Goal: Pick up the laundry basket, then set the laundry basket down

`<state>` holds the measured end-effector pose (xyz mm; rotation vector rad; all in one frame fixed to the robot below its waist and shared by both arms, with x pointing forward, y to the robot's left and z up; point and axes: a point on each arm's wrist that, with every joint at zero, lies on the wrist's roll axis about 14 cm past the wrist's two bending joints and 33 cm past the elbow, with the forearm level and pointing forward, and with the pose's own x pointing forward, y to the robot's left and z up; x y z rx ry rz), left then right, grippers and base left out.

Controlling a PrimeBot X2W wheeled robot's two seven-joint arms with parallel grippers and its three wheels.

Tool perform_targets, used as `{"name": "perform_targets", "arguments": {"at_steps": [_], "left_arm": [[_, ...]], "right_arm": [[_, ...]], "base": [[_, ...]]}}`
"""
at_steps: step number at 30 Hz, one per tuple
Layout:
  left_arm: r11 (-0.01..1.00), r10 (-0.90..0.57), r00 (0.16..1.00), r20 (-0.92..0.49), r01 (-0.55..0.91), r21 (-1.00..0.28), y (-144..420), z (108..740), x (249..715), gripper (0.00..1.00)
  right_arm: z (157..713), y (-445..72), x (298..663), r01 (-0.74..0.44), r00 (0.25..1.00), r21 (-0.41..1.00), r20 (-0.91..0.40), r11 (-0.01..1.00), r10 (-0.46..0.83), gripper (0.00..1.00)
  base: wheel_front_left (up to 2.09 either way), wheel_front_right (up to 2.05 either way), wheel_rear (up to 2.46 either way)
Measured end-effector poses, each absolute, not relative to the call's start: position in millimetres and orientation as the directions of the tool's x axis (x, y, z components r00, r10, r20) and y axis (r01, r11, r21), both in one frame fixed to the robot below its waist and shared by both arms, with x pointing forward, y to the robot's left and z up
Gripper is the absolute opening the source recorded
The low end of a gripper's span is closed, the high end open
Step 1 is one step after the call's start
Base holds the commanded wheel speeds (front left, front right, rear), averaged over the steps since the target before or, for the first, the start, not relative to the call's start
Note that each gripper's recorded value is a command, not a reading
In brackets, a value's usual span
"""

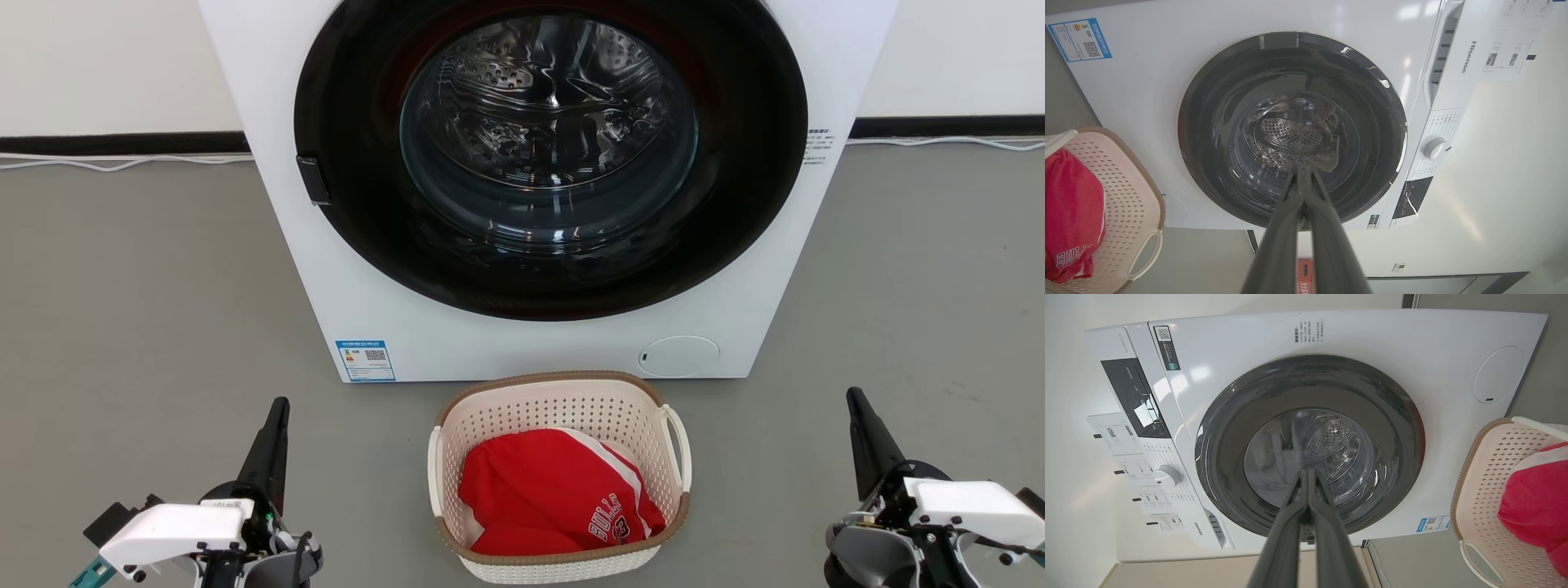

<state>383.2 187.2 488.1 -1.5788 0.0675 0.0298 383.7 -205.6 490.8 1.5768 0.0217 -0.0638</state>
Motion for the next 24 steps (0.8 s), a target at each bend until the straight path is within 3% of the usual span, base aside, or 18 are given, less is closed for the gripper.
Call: {"name": "perform_targets", "arguments": {"at_steps": [24], "left_arm": [[-0.009, -0.024, 0.998, -0.062, -0.062, -0.998, 187.3, 488.1, 383.2, 0.0]], "right_arm": [[490.7, -205.6, 383.6, 0.054, 0.998, 0.998, -0.055, -0.007, -0.027, 0.0]], "base": [[0.0, 0.0, 0.0]]}}
